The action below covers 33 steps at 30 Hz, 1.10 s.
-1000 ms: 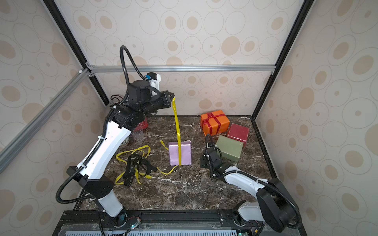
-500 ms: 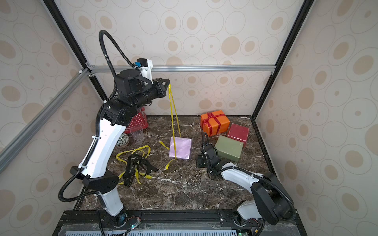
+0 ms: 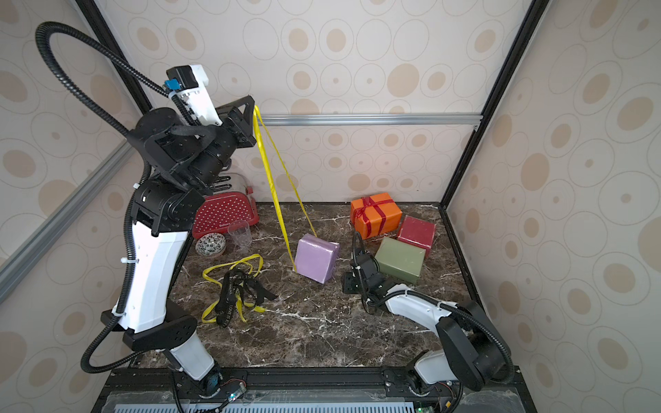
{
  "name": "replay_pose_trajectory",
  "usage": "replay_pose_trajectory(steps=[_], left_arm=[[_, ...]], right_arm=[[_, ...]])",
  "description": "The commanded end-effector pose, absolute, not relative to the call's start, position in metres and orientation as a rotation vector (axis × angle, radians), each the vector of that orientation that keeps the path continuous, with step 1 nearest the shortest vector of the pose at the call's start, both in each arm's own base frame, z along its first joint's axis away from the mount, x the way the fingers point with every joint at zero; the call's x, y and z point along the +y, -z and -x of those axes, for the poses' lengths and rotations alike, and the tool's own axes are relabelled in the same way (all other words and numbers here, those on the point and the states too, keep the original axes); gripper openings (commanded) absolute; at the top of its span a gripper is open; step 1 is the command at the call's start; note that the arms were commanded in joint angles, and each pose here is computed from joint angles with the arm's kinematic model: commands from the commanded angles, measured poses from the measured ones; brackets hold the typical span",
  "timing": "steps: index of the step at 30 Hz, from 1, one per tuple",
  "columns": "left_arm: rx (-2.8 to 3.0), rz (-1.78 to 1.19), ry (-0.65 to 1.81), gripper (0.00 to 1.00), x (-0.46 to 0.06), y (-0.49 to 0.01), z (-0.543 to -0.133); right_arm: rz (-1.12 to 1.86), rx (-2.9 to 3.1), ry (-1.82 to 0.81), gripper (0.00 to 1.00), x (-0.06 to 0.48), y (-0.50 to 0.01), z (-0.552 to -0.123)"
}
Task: Untie the ribbon bows on the gift boxes
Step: Pull the ribbon from the gift box.
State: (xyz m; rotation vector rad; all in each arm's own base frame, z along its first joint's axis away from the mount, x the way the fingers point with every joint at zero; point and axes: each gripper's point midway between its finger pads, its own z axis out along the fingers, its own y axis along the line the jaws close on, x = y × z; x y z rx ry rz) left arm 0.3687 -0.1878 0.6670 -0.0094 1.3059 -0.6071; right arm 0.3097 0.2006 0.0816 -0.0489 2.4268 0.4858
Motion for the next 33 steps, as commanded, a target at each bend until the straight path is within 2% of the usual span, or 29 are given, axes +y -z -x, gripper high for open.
replay_pose_trajectory(steps=[1, 8, 19, 33], left_arm=[[1.212, 0.037, 0.545, 0.0, -0.17, -0.692, -0.357], [1.135, 0.061, 0.469, 0.0, -0.151, -0.713, -0.344], [1.0, 0.104, 0.351, 0.0, -0.099, -0.753, -0.283], [0.979, 0.134, 0.241, 0.0, -0.055, -0.757, -0.234]], right_arm=[[0.054, 2.406, -0.51, 0.49, 0.206, -0.089, -0.317], [0.055, 2.414, -0.506, 0.5, 0.206, -0.087, -0.317], [0.058, 2.419, -0.507, 0.5, 0.207, -0.086, -0.318], [0.062, 2.405, -0.501, 0.5, 0.205, -0.089, -0.316]])
